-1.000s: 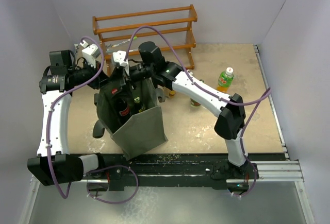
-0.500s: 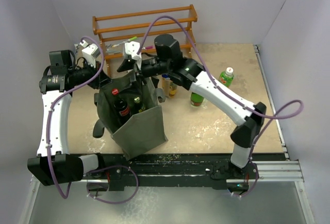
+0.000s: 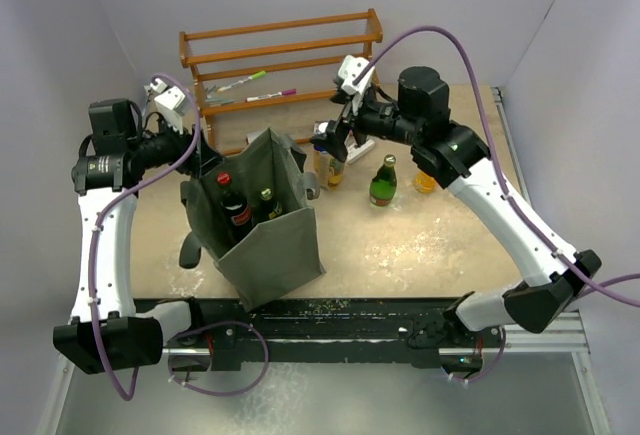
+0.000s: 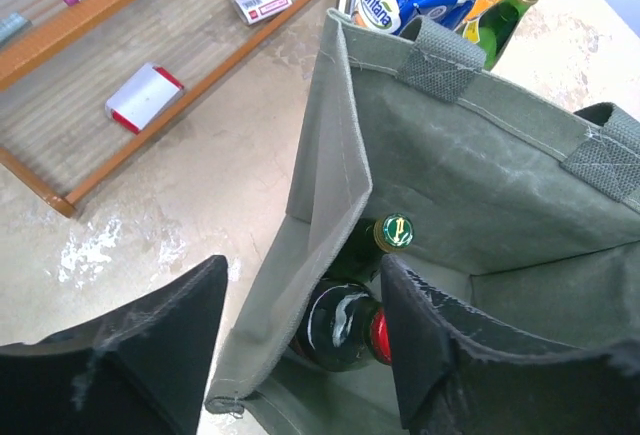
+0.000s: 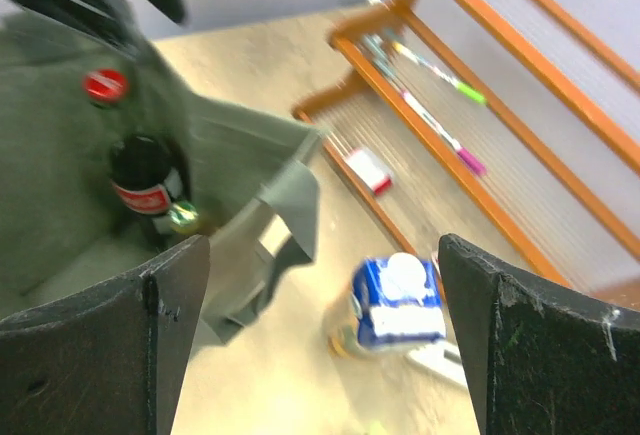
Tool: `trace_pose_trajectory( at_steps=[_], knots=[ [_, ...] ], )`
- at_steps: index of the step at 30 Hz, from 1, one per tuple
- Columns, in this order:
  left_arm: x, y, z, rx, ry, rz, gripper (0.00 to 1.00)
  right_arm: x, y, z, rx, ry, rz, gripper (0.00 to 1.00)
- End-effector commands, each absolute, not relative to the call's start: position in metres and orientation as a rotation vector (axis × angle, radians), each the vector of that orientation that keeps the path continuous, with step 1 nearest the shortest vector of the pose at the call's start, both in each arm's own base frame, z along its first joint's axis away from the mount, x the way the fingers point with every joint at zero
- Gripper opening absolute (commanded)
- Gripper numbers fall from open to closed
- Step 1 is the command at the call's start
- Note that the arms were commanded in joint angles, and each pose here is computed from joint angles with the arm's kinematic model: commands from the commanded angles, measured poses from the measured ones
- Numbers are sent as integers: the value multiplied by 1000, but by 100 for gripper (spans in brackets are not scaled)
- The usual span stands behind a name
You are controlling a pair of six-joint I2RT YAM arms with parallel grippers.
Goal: Place the beverage into the canvas bag
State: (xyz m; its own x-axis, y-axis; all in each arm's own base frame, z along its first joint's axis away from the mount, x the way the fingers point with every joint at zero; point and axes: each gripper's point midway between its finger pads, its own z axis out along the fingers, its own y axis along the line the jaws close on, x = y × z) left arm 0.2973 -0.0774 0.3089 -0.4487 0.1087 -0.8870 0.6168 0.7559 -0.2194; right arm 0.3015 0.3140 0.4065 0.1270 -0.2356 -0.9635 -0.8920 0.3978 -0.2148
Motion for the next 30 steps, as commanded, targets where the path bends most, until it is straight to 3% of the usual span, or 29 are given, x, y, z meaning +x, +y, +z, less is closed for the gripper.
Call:
trace_pose_trajectory(
  at_steps=[1,15,30],
  knots=[
    [295,-82,328,588,1886,-633,69,334,275,385,-954,1546,496,98],
    [291,-87,336,585,1842,-648,75,386,265,289,-975,1805,331,100],
    [290,-86,333,593,1840,-642,78,422,279,240,-1070,1880,288,100]
  ],
)
